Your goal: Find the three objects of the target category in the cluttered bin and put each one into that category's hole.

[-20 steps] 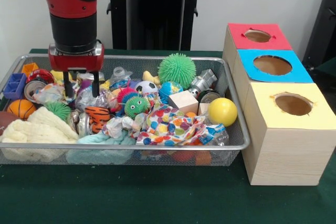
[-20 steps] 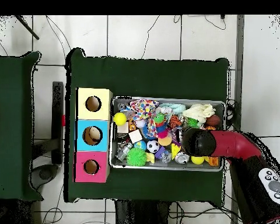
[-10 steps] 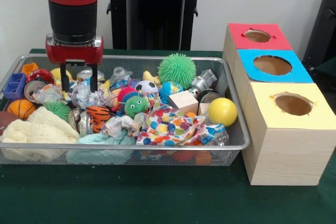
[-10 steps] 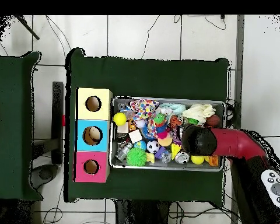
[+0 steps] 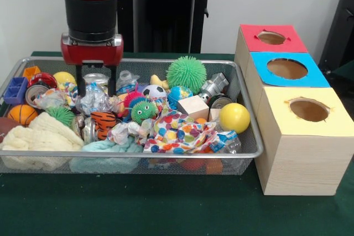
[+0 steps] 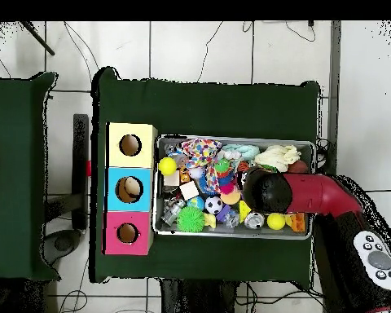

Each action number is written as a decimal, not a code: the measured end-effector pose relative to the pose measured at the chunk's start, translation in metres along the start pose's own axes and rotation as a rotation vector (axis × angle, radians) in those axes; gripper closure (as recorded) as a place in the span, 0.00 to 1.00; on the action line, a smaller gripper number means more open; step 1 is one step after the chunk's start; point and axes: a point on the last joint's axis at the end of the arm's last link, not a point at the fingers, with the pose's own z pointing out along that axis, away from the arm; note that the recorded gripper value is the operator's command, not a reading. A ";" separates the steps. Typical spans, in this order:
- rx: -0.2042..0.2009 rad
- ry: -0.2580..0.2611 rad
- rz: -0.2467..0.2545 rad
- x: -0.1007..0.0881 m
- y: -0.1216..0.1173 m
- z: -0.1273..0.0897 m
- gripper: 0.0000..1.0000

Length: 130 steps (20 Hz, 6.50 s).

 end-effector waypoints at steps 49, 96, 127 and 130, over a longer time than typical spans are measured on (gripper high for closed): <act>-0.025 -0.015 -0.004 -0.028 0.020 0.024 0.00; -0.051 -0.076 0.030 -0.019 0.015 0.063 1.00; -0.033 -0.038 0.049 -0.015 -0.007 0.046 0.00; -0.026 -0.035 0.047 -0.010 -0.012 0.048 0.00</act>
